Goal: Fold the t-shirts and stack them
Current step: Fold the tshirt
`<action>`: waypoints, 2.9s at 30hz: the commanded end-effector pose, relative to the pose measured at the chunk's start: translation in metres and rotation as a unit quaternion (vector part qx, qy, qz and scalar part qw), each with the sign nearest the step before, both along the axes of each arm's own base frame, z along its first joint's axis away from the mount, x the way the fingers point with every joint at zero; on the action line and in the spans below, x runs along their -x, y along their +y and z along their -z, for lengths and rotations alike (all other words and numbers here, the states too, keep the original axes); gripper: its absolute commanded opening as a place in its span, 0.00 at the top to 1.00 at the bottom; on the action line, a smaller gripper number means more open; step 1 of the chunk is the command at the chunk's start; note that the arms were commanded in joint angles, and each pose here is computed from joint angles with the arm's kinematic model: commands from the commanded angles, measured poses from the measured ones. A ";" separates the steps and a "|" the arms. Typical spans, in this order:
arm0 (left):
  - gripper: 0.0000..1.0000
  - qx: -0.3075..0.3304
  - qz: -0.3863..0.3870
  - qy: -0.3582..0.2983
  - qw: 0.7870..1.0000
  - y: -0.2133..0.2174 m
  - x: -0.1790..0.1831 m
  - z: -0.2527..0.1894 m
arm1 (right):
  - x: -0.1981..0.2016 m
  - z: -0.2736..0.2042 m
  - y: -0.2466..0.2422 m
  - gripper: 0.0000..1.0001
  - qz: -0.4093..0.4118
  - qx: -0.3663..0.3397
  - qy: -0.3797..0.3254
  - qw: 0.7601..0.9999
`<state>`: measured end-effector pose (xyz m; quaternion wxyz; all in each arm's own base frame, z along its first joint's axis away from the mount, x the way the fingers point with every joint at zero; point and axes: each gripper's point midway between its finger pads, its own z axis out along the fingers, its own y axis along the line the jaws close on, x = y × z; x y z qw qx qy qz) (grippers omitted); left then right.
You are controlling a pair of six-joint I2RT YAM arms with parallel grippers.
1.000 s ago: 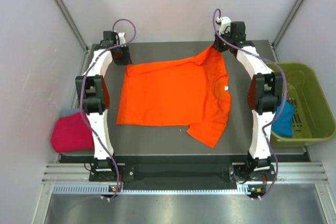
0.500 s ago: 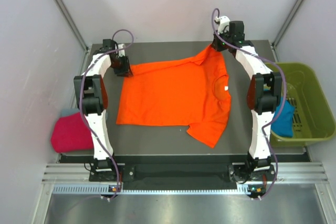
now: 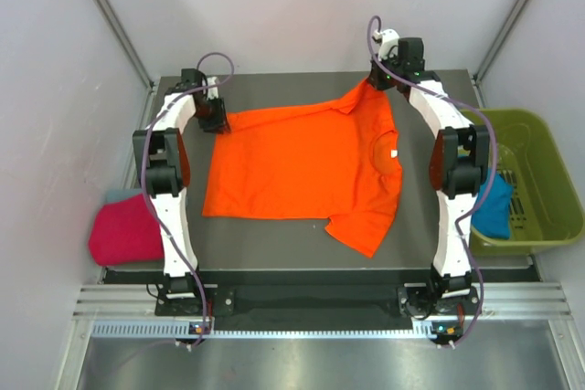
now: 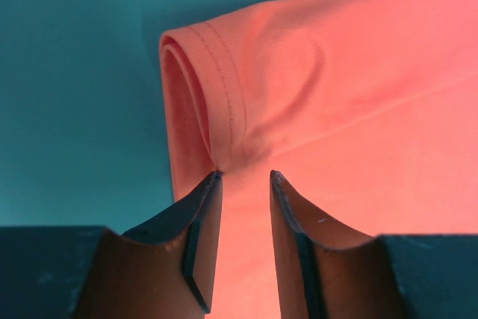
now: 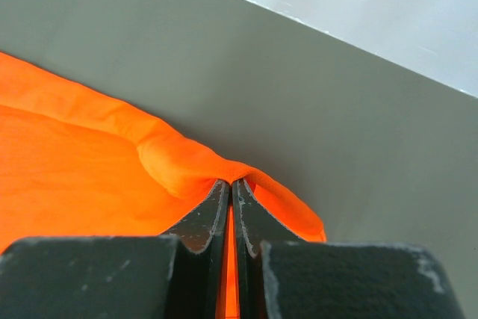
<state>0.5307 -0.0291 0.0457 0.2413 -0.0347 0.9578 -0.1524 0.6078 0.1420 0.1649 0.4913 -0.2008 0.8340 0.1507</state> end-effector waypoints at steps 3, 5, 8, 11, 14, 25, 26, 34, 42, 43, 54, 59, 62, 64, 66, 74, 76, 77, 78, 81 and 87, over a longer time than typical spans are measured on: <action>0.63 -0.011 0.001 -0.034 0.999 0.005 -0.021 -0.010 | -0.011 -0.018 0.012 1.00 -0.010 -0.002 -0.034 0.999; 0.63 -0.011 0.002 -0.037 0.999 0.005 -0.024 -0.010 | -0.011 -0.017 0.013 1.00 -0.010 -0.002 -0.034 0.999; 0.64 -0.015 0.001 -0.042 0.999 0.007 -0.027 -0.011 | -0.010 -0.016 0.014 1.00 -0.011 0.000 -0.033 0.999; 0.65 -0.015 0.000 -0.044 0.999 0.007 -0.029 -0.011 | -0.010 -0.015 0.015 1.00 -0.012 0.001 -0.032 0.999; 0.72 -0.010 0.003 -0.041 0.999 0.005 -0.027 -0.010 | -0.010 -0.014 0.016 1.00 -0.013 0.001 -0.032 0.999; 0.66 -0.020 0.001 -0.033 0.999 0.007 -0.021 -0.007 | -0.008 -0.018 0.019 1.00 -0.015 0.003 -0.035 0.999; 0.66 -0.023 0.000 -0.032 0.999 0.008 -0.021 -0.006 | -0.008 -0.018 0.018 1.00 -0.015 0.004 -0.034 0.999; 0.72 -0.025 0.000 -0.033 0.999 0.008 -0.022 -0.004 | -0.007 -0.018 0.018 1.00 -0.015 0.004 -0.034 0.999; 0.93 -0.021 0.005 -0.037 0.999 0.006 -0.021 -0.011 | -0.008 -0.020 0.018 1.00 -0.015 0.003 -0.037 0.999; 0.97 -0.022 0.006 -0.038 0.999 0.007 -0.021 -0.013 | -0.008 -0.021 0.018 1.00 -0.015 0.003 -0.038 0.999; 1.00 -0.002 0.003 -0.084 0.996 0.022 -0.021 -0.077 | 0.011 -0.049 0.000 1.00 -0.004 0.019 -0.049 0.999; 1.00 0.011 0.006 -0.100 0.995 0.024 -0.019 -0.099 | 0.032 -0.058 -0.004 1.00 -0.011 0.027 -0.047 0.998; 1.00 0.021 0.013 -0.100 0.995 0.022 -0.015 -0.107 | 0.050 -0.048 -0.009 1.00 -0.012 0.031 -0.028 0.999; 1.00 0.028 0.020 -0.100 0.994 0.018 -0.011 -0.112 | 0.058 -0.049 -0.010 1.00 -0.015 0.031 -0.025 0.999; 1.00 0.033 0.024 -0.095 0.995 0.016 -0.006 -0.115 | 0.071 -0.053 -0.010 1.00 -0.019 0.028 -0.021 0.999; 1.00 0.050 0.051 -0.078 0.994 0.006 0.016 -0.129 | 0.125 -0.065 -0.004 1.00 -0.033 0.010 -0.006 0.999; 1.00 0.055 0.053 -0.072 0.994 0.004 0.023 -0.133 | 0.139 -0.063 -0.001 1.00 -0.036 0.008 0.001 0.999; 1.00 0.057 0.053 -0.068 0.995 0.004 0.026 -0.133 | 0.146 -0.057 -0.002 1.00 -0.036 0.008 0.010 0.999; 1.00 0.055 0.066 -0.072 0.994 0.003 0.030 -0.137 | 0.151 -0.057 0.001 1.00 -0.039 0.007 0.011 0.999; 1.00 0.064 0.069 -0.059 0.994 0.000 0.041 -0.135 | 0.169 -0.054 0.004 1.00 -0.044 0.007 0.017 0.999; 1.00 0.072 0.066 -0.033 0.995 -0.001 0.064 -0.133 | 0.197 -0.042 0.014 1.00 -0.060 0.004 0.032 0.998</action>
